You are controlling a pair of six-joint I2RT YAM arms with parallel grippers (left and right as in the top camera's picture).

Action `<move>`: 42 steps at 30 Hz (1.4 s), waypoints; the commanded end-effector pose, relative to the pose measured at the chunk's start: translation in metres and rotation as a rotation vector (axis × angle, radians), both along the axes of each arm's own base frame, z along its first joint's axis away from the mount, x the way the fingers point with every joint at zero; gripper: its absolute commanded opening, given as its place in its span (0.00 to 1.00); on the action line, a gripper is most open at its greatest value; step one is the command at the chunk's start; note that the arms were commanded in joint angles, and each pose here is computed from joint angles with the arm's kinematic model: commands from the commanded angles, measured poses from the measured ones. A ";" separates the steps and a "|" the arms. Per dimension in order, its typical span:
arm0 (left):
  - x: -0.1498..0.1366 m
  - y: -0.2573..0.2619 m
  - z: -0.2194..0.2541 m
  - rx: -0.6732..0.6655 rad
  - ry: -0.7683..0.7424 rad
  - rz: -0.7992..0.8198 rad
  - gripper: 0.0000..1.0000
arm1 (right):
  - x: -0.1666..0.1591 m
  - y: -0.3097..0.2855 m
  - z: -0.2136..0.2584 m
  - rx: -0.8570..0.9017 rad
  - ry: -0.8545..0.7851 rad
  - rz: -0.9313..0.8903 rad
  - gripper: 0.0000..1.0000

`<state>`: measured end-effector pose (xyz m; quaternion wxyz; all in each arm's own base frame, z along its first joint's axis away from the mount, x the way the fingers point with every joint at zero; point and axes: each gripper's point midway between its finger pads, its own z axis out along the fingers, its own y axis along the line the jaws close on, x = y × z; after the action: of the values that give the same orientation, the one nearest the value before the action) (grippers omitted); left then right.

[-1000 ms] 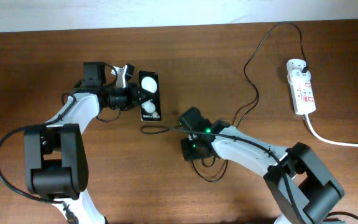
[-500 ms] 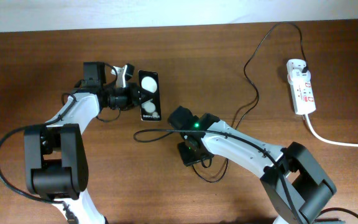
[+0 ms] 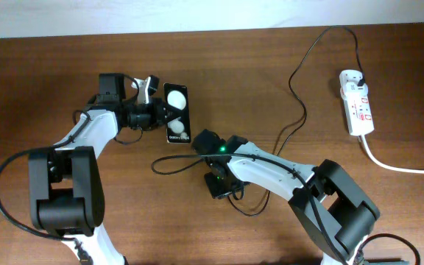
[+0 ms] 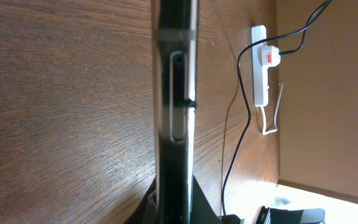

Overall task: Plug charger to phone and switch on socket
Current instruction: 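Lift the cable plug with the right gripper, tip pointing up, then move the plug to the phone's bottom port with the right gripper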

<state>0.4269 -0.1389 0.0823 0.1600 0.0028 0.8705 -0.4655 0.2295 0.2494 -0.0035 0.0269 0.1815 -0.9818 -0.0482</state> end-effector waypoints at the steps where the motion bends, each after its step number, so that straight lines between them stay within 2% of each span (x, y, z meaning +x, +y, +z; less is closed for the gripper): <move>1: -0.002 -0.003 0.006 -0.034 -0.015 -0.021 0.00 | -0.011 -0.007 -0.023 -0.041 0.057 0.007 0.25; 6: -0.002 -0.003 0.006 -0.034 -0.015 -0.021 0.00 | -0.012 -0.008 -0.023 -0.043 0.064 0.006 0.25; 8: -0.002 -0.003 0.006 -0.034 -0.015 -0.021 0.00 | -0.012 -0.008 -0.023 -0.043 0.064 0.006 0.32; 19: -0.002 -0.003 0.006 -0.034 -0.015 -0.021 0.00 | -0.009 -0.007 -0.023 -0.037 0.053 0.009 0.31; 21: -0.002 -0.003 0.006 -0.034 -0.015 -0.021 0.00 | -0.008 -0.008 -0.023 -0.046 0.044 0.008 0.23; 22: -0.002 -0.003 0.006 -0.034 -0.015 -0.021 0.00 | -0.007 -0.009 -0.023 -0.052 0.039 0.006 0.22; 30: -0.002 -0.003 0.006 -0.034 -0.015 -0.021 0.00 | -0.005 -0.008 -0.024 -0.050 0.031 0.006 0.21; 34: -0.002 -0.003 0.006 -0.034 -0.015 -0.021 0.00 | -0.006 -0.009 -0.023 -0.052 0.036 0.006 0.04; 35: -0.002 -0.003 0.007 -0.037 -0.015 -0.022 0.00 | -0.006 -0.010 -0.018 -0.052 0.049 0.000 0.04; 38: -0.003 0.005 0.010 -0.066 -0.024 -0.026 0.00 | 0.001 0.003 0.023 0.098 0.115 -0.025 0.04; 41: -0.004 0.014 0.024 -0.141 -0.062 -0.046 0.00 | 0.002 0.042 0.070 0.425 0.102 0.135 0.04; 42: -0.004 0.016 0.025 -0.151 -0.065 -0.045 0.00 | 0.004 0.052 0.079 0.483 0.086 0.155 0.04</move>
<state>0.4268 -0.1283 0.0902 0.1651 0.0028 0.8567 -0.4887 0.2311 0.2564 0.0183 0.0720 0.1842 -0.9700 -0.1416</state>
